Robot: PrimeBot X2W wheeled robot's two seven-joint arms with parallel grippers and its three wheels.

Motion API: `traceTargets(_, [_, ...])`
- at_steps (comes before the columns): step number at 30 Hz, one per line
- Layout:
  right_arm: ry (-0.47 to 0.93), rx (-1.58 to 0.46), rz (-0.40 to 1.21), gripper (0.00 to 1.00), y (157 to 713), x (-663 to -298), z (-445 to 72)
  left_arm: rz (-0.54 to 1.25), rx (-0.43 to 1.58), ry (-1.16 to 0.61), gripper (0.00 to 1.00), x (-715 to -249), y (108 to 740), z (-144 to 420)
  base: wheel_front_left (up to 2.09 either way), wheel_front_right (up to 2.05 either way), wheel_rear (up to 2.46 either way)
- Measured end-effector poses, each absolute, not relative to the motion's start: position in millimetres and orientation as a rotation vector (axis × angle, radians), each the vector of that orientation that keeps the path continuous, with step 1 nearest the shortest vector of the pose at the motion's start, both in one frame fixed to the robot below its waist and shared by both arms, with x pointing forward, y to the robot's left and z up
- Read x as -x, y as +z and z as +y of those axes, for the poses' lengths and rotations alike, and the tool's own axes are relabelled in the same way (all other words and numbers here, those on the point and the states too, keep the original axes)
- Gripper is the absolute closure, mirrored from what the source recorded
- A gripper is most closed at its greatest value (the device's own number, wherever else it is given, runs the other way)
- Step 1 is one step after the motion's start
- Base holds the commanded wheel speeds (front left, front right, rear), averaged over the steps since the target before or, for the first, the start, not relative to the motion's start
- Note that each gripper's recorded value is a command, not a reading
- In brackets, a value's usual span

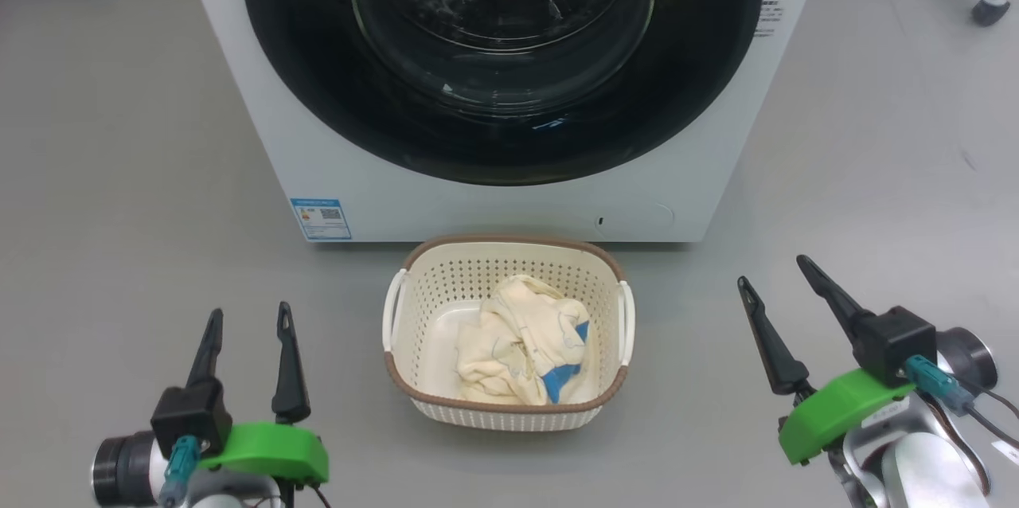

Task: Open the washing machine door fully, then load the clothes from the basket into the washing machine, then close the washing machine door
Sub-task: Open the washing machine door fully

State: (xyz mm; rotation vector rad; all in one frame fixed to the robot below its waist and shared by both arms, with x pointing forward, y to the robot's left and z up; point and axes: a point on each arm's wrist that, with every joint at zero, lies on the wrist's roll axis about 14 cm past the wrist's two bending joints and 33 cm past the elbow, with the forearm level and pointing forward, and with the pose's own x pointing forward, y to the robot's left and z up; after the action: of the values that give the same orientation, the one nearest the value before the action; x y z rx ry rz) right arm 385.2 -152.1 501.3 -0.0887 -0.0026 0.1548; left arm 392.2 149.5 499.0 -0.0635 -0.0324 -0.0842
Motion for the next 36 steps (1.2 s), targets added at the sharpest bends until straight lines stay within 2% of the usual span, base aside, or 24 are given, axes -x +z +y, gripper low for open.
traceTargets(23, [0.127, 0.09, 0.003, 0.0, 500, -384, -162, -0.035, 0.078, -0.095, 0.0, -395, 498, 142, 1.21, 1.21, -2.42])
traceTargets(36, [0.12, 0.094, 0.001, 0.0, 501, -383, -165, -0.045, 0.072, -0.11, 0.0, -396, 502, 140, 0.45, 0.45, -0.9])
